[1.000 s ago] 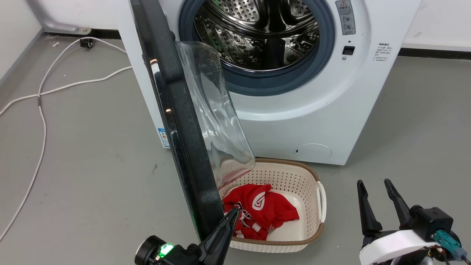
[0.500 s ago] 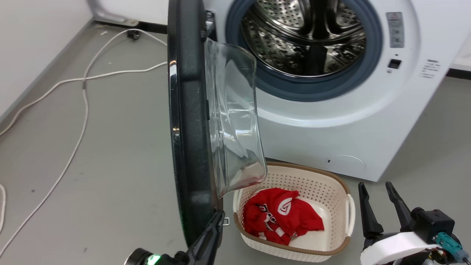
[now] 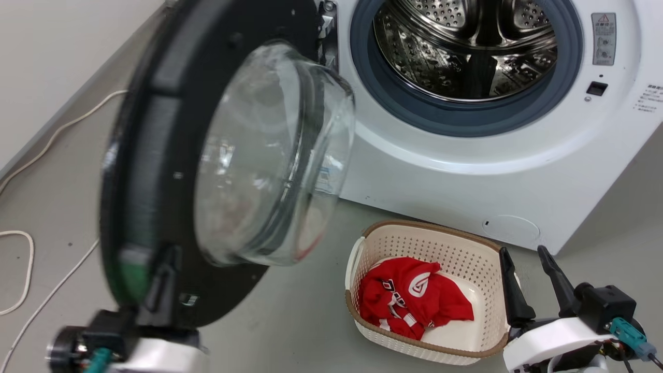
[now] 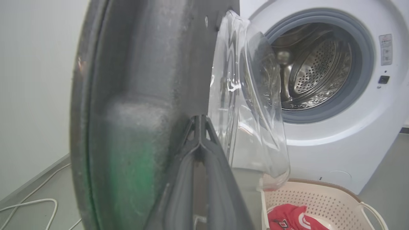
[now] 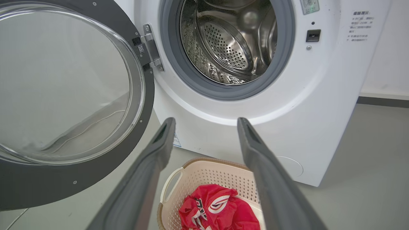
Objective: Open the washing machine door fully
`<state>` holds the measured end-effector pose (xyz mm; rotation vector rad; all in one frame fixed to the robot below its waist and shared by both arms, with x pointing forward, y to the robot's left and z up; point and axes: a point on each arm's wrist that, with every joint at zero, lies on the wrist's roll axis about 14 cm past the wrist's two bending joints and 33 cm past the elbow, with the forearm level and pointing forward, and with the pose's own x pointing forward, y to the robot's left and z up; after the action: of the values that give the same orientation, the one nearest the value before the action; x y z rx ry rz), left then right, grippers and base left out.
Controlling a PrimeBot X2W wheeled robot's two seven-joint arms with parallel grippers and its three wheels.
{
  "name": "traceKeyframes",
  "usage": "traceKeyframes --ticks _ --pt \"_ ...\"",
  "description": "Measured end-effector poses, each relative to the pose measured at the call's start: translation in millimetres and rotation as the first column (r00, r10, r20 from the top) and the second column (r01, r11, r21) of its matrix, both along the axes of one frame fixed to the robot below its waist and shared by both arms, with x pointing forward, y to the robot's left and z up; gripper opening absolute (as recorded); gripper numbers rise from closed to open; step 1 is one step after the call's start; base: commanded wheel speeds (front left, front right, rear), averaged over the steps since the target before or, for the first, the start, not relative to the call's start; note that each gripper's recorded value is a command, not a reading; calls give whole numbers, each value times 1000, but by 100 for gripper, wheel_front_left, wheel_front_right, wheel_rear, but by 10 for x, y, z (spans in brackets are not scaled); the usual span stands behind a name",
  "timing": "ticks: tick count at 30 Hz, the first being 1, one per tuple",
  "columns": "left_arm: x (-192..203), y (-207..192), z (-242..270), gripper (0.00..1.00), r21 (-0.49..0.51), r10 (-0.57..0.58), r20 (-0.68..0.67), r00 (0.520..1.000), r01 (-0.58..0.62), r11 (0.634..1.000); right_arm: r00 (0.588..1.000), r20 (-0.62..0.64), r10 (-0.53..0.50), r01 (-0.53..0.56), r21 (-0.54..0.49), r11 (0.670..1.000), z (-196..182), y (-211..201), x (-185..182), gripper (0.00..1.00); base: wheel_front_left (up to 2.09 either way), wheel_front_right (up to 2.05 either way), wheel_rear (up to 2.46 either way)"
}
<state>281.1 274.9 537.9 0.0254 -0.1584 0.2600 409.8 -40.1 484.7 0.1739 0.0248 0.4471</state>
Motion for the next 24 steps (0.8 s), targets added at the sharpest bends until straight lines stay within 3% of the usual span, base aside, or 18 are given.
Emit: traceKeyframes --ticks 12,19,24 --pt "183 1165 120 0 76 250 -13 968 -249 966 997 -23 -71 71 -19 997 -111 -249 117 100 0 0 0" --pt "268 1527 79 0 91 326 -44 944 -321 943 994 -36 -102 101 -28 995 -173 -361 148 100 0 0 0" --pt "302 1576 48 0 100 332 -59 941 -326 940 993 -30 -114 113 -28 993 -155 -402 157 100 0 0 0"
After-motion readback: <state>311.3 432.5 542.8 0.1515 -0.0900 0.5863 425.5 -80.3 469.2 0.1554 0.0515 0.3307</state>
